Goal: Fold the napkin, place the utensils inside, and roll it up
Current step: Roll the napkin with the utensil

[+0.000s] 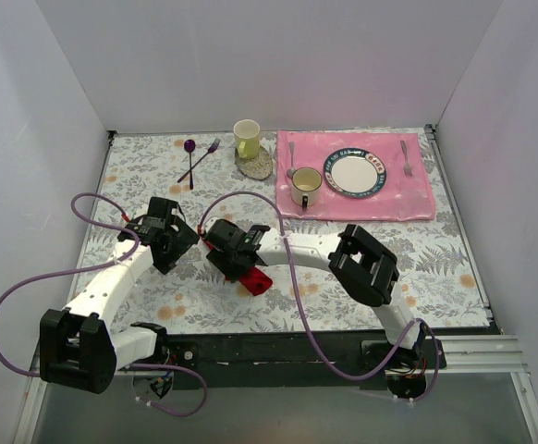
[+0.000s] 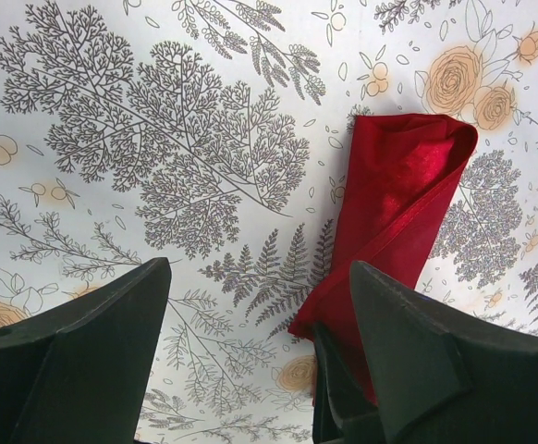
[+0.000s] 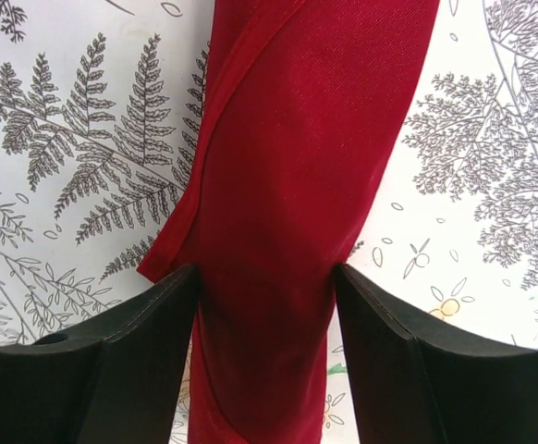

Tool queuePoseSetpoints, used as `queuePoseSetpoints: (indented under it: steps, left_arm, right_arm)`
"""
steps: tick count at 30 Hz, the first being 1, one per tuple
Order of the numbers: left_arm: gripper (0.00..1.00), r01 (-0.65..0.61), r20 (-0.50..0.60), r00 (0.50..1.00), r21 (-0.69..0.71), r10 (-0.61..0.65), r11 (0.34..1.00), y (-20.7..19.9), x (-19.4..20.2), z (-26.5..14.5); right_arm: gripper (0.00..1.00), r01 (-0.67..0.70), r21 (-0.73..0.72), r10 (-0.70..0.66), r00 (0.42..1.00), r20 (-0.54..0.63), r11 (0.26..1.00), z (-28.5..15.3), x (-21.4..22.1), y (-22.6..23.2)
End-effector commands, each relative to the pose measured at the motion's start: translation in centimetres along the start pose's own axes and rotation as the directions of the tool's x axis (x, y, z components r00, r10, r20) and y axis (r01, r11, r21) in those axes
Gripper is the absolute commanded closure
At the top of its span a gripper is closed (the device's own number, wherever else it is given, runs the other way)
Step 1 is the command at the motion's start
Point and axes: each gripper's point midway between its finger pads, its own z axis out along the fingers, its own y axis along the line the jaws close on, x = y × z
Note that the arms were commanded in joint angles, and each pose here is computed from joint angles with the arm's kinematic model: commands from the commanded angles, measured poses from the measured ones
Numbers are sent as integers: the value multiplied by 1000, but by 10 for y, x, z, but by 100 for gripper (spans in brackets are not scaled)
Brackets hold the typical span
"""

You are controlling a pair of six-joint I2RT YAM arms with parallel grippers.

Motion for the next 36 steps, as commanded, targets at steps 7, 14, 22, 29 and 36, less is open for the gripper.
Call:
queuePoseSetpoints:
  steps: [7,14,22,29,36]
  left_arm:
    - [21,-32,-52,998,109,38,993,-21,5,-1]
    - [21,6,-177,983,256,41,967,-53,23,1]
    - [21,51,-315,946,393,82,918,-84,45,4]
    - [21,117,-390,919,422,63,899,-89,60,8]
    - [21,124,-407,910,441,75,889,-97,63,9]
  right_arm:
    - [46,49,132,-54,998,29,990,11,11,-15]
    - [62,-45,2,45,997,59,999,12,15,-16]
    - [69,-134,-241,146,989,34,961,11,21,-21]
    - [69,-138,-270,154,987,39,953,8,19,-27]
    - [69,-144,-338,165,986,33,930,10,18,-35]
